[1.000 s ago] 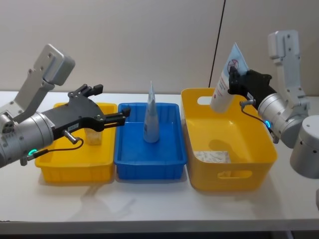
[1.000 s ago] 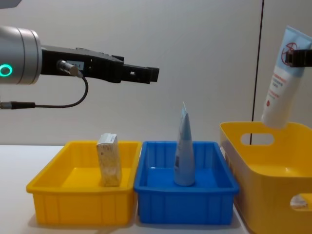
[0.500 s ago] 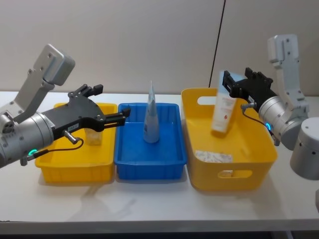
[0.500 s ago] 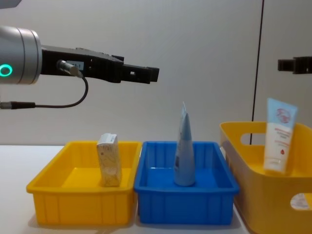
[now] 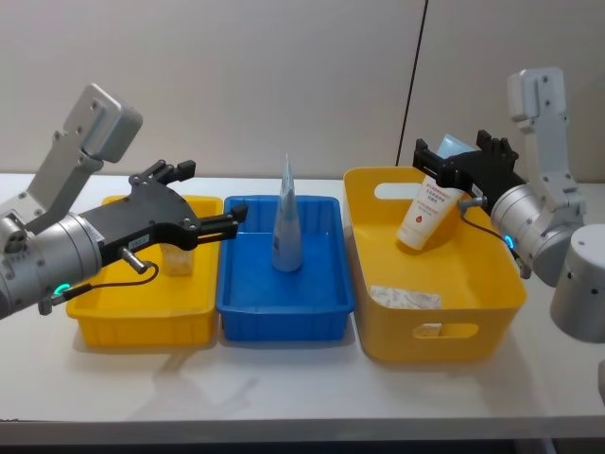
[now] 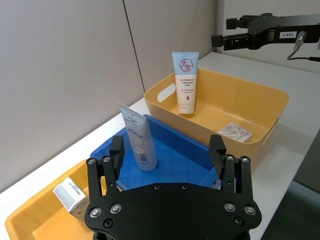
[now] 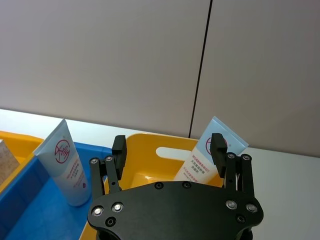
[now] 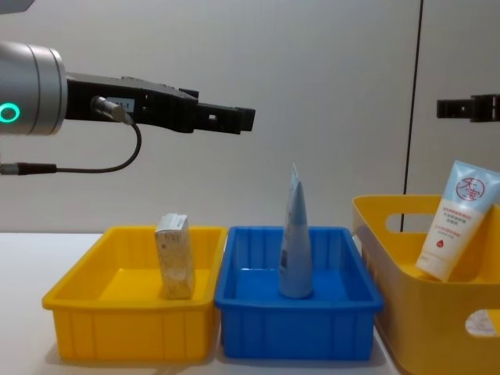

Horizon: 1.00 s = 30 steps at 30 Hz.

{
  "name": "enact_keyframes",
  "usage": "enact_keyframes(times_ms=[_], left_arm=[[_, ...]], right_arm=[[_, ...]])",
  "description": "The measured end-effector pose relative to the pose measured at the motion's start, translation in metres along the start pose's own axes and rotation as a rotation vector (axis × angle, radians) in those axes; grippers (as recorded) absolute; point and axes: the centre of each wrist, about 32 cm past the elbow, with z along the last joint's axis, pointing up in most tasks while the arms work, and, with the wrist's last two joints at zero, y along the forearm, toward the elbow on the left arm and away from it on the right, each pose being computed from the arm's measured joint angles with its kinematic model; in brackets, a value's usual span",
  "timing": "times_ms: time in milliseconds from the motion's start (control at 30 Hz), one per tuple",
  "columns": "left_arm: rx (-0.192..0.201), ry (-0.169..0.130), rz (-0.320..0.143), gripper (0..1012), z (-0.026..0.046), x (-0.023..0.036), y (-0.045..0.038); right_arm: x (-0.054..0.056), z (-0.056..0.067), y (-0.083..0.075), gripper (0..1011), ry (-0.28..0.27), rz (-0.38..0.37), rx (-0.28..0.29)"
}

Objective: Bimanual collaborative sorting of washing and personal care products

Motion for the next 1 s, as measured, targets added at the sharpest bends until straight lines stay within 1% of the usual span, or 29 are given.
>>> enact_keyframes(times_ms=[233, 400, 633, 767, 867, 900, 933, 1000], left_arm=[[0.000, 0.000, 0.000, 1001, 0.0000, 0.0000, 0.0000], [0.000, 0.000, 0.000, 1001, 0.0000, 0.0000, 0.0000], [0.000, 0.000, 0.000, 1001, 0.0000, 0.0000, 0.0000], [0.000, 0.000, 0.000, 1001, 0.0000, 0.0000, 0.0000], [0.000, 0.000, 0.000, 1002, 0.0000, 0.0000, 0.0000], [0.000, 0.000, 0.000, 1001, 0.0000, 0.0000, 0.0000], [0.000, 0.000, 0.000, 1001, 0.0000, 0.0000, 0.0000], [0.000, 0.000, 0.000, 1001, 0.0000, 0.0000, 0.0000]], right_arm=[[0.000, -0.001, 0.000, 1002, 0.000, 0.000, -0.002], [0.001, -0.003, -0.002, 1002, -0.001, 0.018, -0.007], [0.004, -0.009, -0.009, 1002, 0.000, 0.083, -0.019], [0.007, -0.014, -0.014, 1002, 0.000, 0.129, -0.028], [0.009, -0.018, -0.020, 1002, -0.001, 0.180, -0.038], [0.010, -0.019, -0.021, 1002, -0.002, 0.187, -0.040], [0.011, -0.021, -0.023, 1002, -0.001, 0.211, -0.044], [0.012, -0.022, -0.025, 1002, -0.003, 0.222, -0.047]])
